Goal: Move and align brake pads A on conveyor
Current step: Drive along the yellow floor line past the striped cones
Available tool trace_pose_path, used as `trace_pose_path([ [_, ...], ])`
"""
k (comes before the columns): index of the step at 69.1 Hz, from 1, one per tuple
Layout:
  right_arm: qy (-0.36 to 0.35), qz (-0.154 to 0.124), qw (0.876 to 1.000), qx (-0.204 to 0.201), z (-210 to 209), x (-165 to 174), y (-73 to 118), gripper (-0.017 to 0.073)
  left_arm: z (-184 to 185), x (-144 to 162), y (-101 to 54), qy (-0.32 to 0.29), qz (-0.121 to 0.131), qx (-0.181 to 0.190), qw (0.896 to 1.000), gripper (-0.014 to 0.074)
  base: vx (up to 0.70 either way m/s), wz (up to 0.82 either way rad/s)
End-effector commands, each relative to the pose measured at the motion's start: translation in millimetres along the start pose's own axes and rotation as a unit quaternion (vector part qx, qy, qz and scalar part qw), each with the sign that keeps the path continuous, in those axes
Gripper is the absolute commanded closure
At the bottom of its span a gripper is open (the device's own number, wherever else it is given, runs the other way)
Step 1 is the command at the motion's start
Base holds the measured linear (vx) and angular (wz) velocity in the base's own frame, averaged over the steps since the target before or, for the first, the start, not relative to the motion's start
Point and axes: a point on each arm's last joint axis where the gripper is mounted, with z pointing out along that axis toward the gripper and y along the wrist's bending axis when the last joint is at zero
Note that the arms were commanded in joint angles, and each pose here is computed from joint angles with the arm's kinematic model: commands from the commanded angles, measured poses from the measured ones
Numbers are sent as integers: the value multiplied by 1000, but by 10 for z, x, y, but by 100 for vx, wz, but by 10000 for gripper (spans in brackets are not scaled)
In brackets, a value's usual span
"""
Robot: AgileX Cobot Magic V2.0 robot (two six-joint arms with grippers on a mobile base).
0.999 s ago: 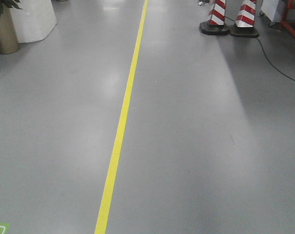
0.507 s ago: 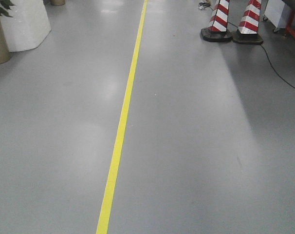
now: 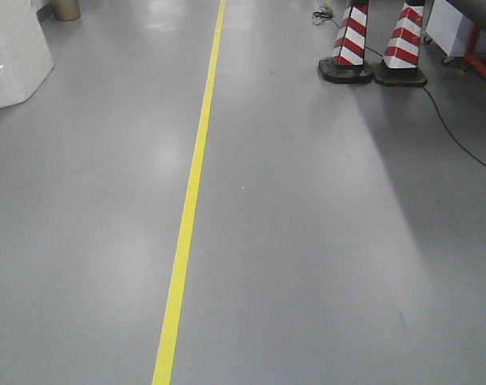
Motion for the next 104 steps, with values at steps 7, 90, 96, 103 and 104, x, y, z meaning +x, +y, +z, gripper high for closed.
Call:
trace_pose_path([
  [7, -56, 2, 998, 12, -40, -170, -25, 480, -46, -166, -16, -57, -3, 7, 998, 493, 60, -4],
  [90, -55, 2, 998, 12, -40, -169, -24, 480, -46, -165, -16, -57, -3, 7, 998, 493, 62, -7],
  [96, -56, 2, 998, 12, -40, -170, -25, 480, -46, -165, -16, -57, -3, 7, 998, 493, 61, 0],
  [103, -55, 2, 998, 12, -40, -169, -24, 480, -46, -165, -16, -57, -3, 7, 998, 493, 62, 1],
  [104, -55, 2, 998, 12, -40, -169, -24, 480, -46, -165, -16, -57, -3, 7, 998, 493, 62, 2],
])
